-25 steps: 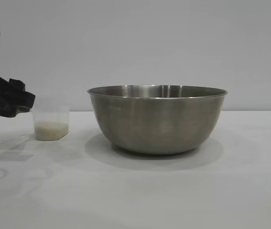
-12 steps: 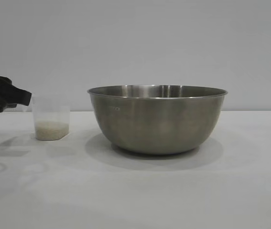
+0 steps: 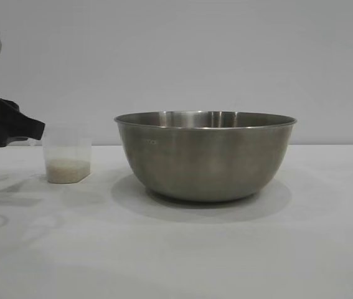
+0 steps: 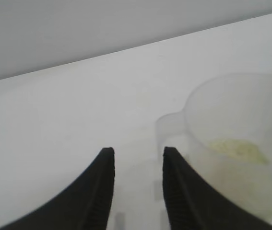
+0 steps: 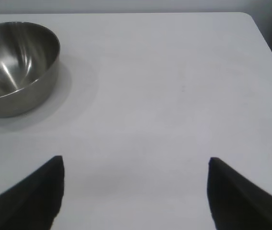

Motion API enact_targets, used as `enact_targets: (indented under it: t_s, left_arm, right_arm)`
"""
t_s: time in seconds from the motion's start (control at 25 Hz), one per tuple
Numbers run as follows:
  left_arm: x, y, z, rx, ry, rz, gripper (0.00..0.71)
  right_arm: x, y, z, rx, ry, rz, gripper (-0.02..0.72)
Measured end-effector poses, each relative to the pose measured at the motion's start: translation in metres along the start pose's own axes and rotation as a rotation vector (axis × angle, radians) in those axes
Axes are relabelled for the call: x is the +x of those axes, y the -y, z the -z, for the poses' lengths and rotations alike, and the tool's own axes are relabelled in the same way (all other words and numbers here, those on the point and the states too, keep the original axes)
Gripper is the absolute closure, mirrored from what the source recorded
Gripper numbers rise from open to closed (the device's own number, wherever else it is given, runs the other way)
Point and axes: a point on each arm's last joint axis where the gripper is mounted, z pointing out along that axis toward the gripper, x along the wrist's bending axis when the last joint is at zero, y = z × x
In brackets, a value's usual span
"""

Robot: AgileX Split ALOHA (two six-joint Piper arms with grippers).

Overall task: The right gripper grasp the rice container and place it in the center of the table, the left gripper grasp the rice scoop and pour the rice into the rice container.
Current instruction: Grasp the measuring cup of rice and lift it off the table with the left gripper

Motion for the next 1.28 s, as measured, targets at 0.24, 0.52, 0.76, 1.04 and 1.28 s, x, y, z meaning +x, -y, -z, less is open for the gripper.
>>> enact_targets:
  t_s: [0.24, 0.52, 0.76, 1.04, 1.28]
  left_arm:
    - [-0.003, 0.003, -0.001, 0.005, 0.031, -0.015, 0.44]
    - [-0.005, 0.005, -0.009, 0.0, 0.036, -0.017, 0.44]
    - [-0.005, -0.002, -0.018, -0.032, 0.026, -0.01, 0.44]
    - [-0.005, -0.001, -0.02, -0.03, 0.016, -0.007, 0.44]
    - [-0.006, -0.001, -0.025, -0.039, 0.018, -0.012, 0.44]
  right_arm:
    - [0.0, 0.0, 0.0, 0.0, 0.0, 0.0, 0.179]
    - [0.0, 0.0, 0.0, 0.0, 0.0, 0.0, 0.179]
    - [0.0, 0.0, 0.0, 0.0, 0.0, 0.0, 0.179]
    - [0.0, 0.0, 0.0, 0.0, 0.0, 0.0, 0.179]
    - [0.0, 0.0, 0.0, 0.0, 0.0, 0.0, 0.179]
